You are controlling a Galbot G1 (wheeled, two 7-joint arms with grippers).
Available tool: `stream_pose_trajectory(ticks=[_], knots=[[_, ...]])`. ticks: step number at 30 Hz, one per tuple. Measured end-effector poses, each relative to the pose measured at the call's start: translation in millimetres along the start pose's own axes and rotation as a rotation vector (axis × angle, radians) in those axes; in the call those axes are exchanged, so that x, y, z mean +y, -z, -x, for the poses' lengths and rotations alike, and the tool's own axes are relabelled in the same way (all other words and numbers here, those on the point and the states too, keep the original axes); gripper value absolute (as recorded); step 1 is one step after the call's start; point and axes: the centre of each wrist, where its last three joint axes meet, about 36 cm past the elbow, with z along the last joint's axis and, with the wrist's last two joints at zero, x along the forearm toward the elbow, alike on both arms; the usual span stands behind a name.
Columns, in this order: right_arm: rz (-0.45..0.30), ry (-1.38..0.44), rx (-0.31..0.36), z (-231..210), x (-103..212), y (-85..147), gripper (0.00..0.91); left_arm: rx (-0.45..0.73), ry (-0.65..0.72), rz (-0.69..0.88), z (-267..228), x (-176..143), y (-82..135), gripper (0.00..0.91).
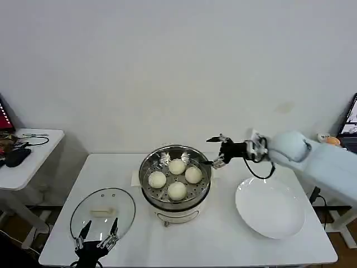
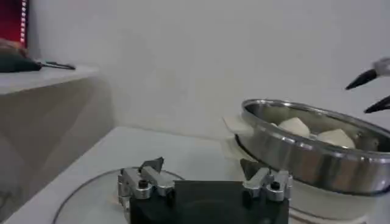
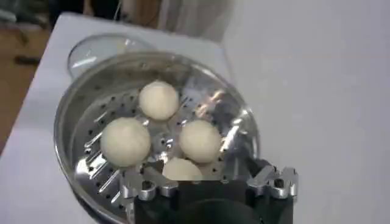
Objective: Take steamed baozi put them in steamer then cover it.
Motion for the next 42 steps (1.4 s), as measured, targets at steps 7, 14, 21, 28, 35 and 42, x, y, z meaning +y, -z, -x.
stream_pose_trajectory(ticks=[7, 14, 21, 28, 35, 42], knots=[[0.066, -0.221, -0.115, -17, 36, -37, 0.907, -0.011, -0.013, 0.039, 1, 6, -3, 0.907], [0.091, -0.452, -0.267, -29, 71, -69, 0.907, -0.036, -0.031, 0.107, 6, 17, -9, 0.907], [0.129, -0.706, -0.32, -58, 113, -112, 0.907, -0.059, -0.047, 0.159, 13, 30, -17, 0.907], [0.218, -0.831, -0.271, -73, 170, -161, 0.907, -0.064, -0.067, 0.229, 18, 44, -29, 0.907], [0.295, -0.861, -0.267, -78, 215, -191, 0.907, -0.085, -0.077, 0.337, 27, 66, -40, 0.907], [0.359, -0.863, -0.276, -83, 250, -207, 0.907, -0.09, -0.107, 0.487, 26, 85, -56, 0.907]])
